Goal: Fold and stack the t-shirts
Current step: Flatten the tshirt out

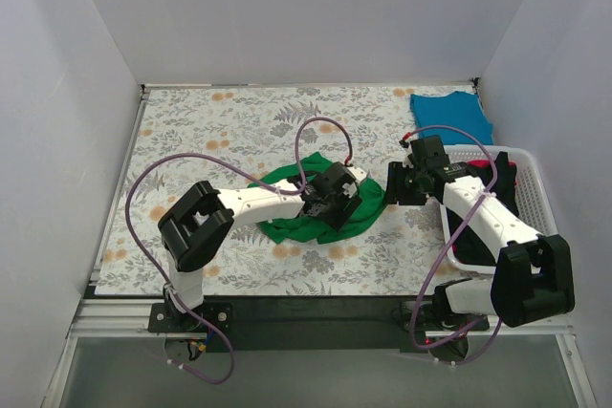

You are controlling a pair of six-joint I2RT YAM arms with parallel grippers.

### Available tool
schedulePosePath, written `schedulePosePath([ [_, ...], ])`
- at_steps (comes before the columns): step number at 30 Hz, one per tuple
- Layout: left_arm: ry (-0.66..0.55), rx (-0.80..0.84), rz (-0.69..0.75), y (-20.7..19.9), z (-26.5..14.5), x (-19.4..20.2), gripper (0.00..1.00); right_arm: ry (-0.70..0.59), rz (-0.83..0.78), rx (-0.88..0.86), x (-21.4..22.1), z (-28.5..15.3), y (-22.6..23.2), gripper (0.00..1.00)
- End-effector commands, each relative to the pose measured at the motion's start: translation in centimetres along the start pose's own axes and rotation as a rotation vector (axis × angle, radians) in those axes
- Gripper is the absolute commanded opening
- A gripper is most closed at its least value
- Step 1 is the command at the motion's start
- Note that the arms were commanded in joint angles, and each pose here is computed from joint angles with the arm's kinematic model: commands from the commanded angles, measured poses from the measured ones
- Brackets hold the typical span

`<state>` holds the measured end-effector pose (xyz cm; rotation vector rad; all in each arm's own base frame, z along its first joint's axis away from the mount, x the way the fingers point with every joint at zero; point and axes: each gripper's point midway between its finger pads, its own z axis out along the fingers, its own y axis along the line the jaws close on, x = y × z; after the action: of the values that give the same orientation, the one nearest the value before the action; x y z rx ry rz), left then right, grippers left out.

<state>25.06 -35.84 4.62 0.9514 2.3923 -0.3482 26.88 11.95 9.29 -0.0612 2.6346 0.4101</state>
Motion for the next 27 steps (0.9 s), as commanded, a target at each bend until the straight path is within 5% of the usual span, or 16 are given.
schedulePosePath([
  [1,-0.124,-0.054,0.064,1.0,-0.8,-4.3,0.60,-0.012,0.017,-0.036,0.3,-0.2,0.5,0.55],
  [16,-0.082,-0.043,0.082,0.8,1.8,-2.8,0.50,-0.009,0.025,-0.054,0.8,-0.5,0.6,0.55],
  [19,-0.073,-0.041,0.075,0.7,2.1,-2.3,0.39,-0.003,0.030,-0.057,1.0,-0.4,0.7,0.55],
  [24,-0.080,-0.024,0.066,0.4,2.1,-2.4,0.00,0.003,0.036,-0.066,1.0,-0.4,0.8,0.55],
  [27,-0.102,-0.019,0.056,0.3,1.4,-3.1,0.00,-0.003,0.035,-0.065,1.0,-0.5,0.8,0.55],
])
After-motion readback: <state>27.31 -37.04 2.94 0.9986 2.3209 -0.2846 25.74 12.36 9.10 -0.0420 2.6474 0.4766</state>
